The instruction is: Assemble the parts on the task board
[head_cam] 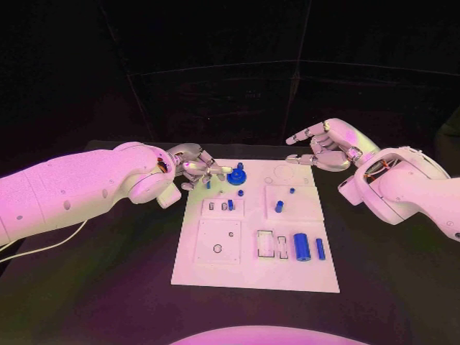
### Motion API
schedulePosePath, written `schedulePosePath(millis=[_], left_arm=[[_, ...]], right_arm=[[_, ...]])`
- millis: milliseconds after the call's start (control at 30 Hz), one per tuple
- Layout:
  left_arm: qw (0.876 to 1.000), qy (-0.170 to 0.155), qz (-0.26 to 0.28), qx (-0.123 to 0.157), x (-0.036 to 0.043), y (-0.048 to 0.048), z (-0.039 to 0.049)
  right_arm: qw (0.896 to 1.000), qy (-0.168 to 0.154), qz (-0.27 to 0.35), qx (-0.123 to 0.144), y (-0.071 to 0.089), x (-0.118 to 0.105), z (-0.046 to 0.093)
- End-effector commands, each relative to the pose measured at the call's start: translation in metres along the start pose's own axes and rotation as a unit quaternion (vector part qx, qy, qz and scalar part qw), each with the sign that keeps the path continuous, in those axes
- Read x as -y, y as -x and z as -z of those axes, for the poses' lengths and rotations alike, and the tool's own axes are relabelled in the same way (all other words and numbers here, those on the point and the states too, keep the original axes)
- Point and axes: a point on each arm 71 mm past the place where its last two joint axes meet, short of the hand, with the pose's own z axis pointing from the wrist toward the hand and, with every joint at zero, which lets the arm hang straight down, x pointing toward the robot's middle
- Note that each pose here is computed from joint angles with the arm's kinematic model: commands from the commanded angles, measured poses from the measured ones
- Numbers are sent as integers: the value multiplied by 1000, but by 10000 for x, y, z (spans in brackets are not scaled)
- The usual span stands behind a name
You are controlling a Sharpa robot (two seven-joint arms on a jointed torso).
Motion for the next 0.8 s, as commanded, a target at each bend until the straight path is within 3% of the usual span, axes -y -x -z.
schedulePosePath(millis=[33, 200, 467, 800], left_arm=[[982, 124, -140, -25, -95, -28, -41], [973, 149, -175, -22, 20, -105, -174], [965, 157, -207, -29, 160, -261, -324], [959, 163, -225, -49, 235, -369, -413]], right_arm=[[999, -8, -31, 23, 82, 43, -10], [999, -19, -28, 28, 138, 103, -31], [999, -27, -16, 24, 158, 149, -52], [999, -32, -11, 18, 144, 161, -75]])
